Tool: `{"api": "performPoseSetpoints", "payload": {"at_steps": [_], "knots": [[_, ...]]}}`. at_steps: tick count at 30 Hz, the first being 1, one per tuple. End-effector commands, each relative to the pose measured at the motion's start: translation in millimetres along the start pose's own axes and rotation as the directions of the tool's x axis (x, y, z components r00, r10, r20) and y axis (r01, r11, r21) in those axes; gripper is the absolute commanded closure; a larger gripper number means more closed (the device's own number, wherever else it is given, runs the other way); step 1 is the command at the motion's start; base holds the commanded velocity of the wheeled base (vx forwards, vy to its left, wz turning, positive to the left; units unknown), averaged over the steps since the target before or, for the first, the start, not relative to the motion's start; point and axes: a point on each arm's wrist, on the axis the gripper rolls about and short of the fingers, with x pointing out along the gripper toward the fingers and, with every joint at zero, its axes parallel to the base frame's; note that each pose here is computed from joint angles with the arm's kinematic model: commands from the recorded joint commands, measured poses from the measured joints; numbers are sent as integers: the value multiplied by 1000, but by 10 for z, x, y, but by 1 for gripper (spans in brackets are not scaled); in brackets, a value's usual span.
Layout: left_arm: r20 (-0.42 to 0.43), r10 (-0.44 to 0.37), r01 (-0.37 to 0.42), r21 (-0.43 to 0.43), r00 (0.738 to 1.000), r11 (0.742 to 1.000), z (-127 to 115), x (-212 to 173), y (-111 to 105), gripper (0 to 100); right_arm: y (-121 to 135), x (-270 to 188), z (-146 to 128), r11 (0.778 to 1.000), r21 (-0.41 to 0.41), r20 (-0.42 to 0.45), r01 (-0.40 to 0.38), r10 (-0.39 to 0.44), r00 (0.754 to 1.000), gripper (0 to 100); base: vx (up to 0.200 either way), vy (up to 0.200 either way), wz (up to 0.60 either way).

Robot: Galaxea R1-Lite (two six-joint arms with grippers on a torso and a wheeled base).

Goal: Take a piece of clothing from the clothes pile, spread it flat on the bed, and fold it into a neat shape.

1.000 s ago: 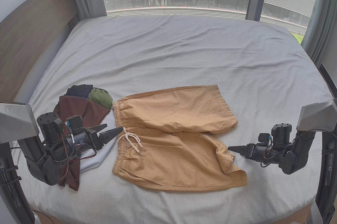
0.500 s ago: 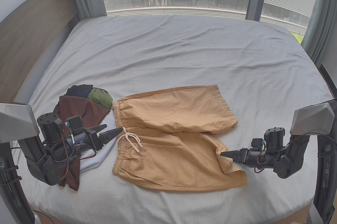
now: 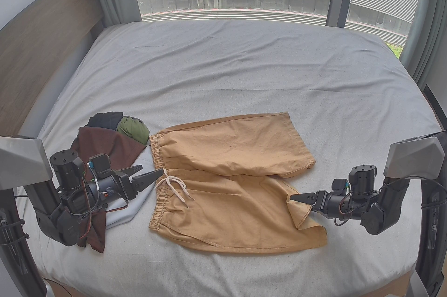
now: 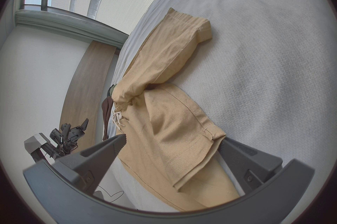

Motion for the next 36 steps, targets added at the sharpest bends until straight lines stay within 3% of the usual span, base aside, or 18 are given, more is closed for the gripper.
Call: {"api": "performPoseSetpoints", "payload": {"at_steps": [1,14,15,28,36], "knots": [[-3,1,-1,-1,1000,1000,-12,5,6,0,16,-11,28,1000,-6,11,-5,5,1000,0,0,0,0],[-1,0,0,0,1000,1000,-5,6,4,0,-34,10,63,1000,-8,41,14,-14,999,0,0,0,0],[0,0,0,1,1000,1000,-1,4,2,0,-31,15,74,1000,-11,45,12,-12,999,100,0,0,0],[-1,0,0,0,1000,1000,-4,2,1,0,-47,4,90,1000,-11,51,15,-15,999,100,0,0,0],[1,1,-1,1,1000,1000,0,5,9,0,-101,-59,357,1000,-26,145,13,-9,989,100,0,0,0]]}}
